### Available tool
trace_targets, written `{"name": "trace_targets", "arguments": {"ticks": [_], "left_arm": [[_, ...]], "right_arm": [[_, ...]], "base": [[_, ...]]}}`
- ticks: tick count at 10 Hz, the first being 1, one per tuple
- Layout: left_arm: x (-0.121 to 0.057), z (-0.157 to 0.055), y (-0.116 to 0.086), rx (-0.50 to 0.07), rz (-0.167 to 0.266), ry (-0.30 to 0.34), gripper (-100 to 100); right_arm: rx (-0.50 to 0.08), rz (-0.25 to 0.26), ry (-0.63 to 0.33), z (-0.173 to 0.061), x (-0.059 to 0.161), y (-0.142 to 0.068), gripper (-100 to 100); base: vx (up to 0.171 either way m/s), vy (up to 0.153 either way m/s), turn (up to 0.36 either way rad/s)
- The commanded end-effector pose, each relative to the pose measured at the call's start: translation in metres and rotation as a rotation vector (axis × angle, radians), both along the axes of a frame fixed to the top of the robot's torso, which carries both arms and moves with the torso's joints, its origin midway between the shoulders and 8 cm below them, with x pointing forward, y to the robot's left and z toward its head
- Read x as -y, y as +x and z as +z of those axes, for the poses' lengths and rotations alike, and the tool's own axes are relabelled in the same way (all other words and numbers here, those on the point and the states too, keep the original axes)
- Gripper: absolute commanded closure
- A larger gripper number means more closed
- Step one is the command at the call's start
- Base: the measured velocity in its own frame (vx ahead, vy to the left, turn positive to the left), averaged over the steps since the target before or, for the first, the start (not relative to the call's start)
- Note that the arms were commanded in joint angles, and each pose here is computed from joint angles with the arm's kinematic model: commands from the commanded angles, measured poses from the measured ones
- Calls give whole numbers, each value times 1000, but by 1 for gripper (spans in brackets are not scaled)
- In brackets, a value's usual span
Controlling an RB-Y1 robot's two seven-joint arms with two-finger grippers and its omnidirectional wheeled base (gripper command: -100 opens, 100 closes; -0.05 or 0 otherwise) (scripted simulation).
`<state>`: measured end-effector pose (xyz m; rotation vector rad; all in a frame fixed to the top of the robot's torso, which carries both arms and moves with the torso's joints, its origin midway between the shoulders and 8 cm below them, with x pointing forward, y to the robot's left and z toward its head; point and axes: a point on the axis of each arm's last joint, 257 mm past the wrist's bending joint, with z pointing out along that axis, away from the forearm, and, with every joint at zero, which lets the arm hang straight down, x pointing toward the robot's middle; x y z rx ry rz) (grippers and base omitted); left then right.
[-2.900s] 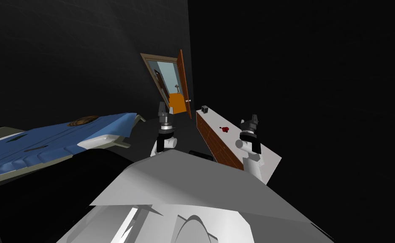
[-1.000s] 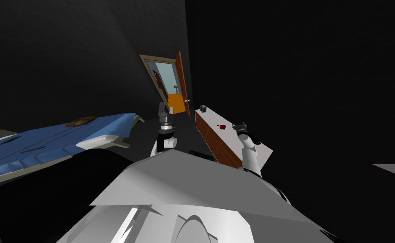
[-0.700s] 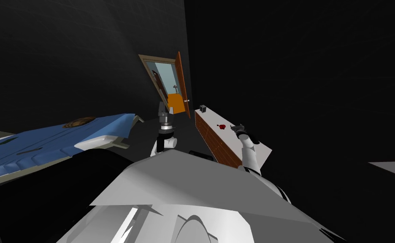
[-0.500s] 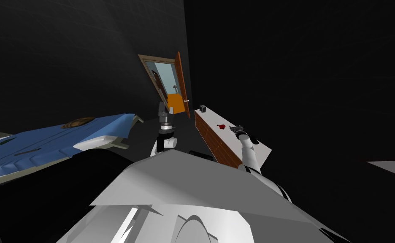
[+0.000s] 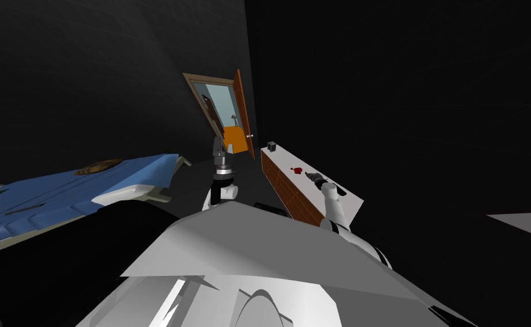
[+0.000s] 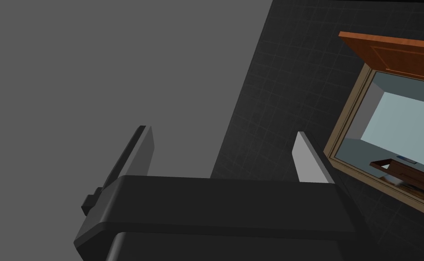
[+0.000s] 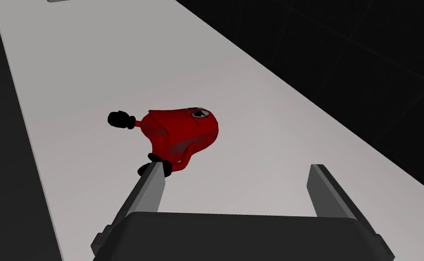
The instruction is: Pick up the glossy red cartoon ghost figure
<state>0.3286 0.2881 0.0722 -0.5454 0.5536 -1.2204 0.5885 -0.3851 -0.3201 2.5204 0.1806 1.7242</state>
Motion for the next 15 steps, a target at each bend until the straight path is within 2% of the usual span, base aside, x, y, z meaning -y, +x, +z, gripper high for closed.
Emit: {"name": "trace_targets", "arguments": {"ticks": [1,2,4,5,6,7,8,9,10,11,12,13,14,15], "left_arm": [[0,0,0,0,0,0,0],[0,0,0,0,0,0,0],[0,0,0,0,0,0,0],[0,0,0,0,0,0,0],[0,0,0,0,0,0,0],[0,0,0,0,0,0,0],[0,0,0,0,0,0,0],[0,0,0,0,0,0,0],[0,0,0,0,0,0,0],[0,0,0,0,0,0,0],[0,0,0,0,0,0,0],[0,0,0,0,0,0,0],[0,0,0,0,0,0,0],[0,0,0,0,0,0,0]], "right_arm": [[-19,8,33,-5,-4,-2,-100],[-49,1,145,-18,-9,-6,-100],[-61,8,160,-22,-12,-7,-100],[-97,3,273,-36,-19,-13,-100],[-101,5,285,-37,-21,-14,-100],[-125,-4,388,-43,-27,-17,-100],[-140,0,407,-49,-31,-21,-100],[-161,-12,512,-55,-36,-25,-100],[-176,-7,525,-60,-39,-28,-100],[-197,-15,622,-64,-45,-33,-100],[-209,-16,637,-68,-48,-36,-100],[-237,-27,735,-75,-55,-43,-100],[-240,-27,744,-75,-56,-43,-100],[-264,-36,841,-78,-62,-50,-100]], "base": [[9,1,8],[20,-1,-42],[18,2,-11],[27,2,-29],[29,6,-30],[45,5,-39],[37,3,-21],[42,15,-34],[39,10,-25],[55,-1,-47],[47,-1,-15],[56,12,-28],[51,5,-19],[66,4,-34]]}}
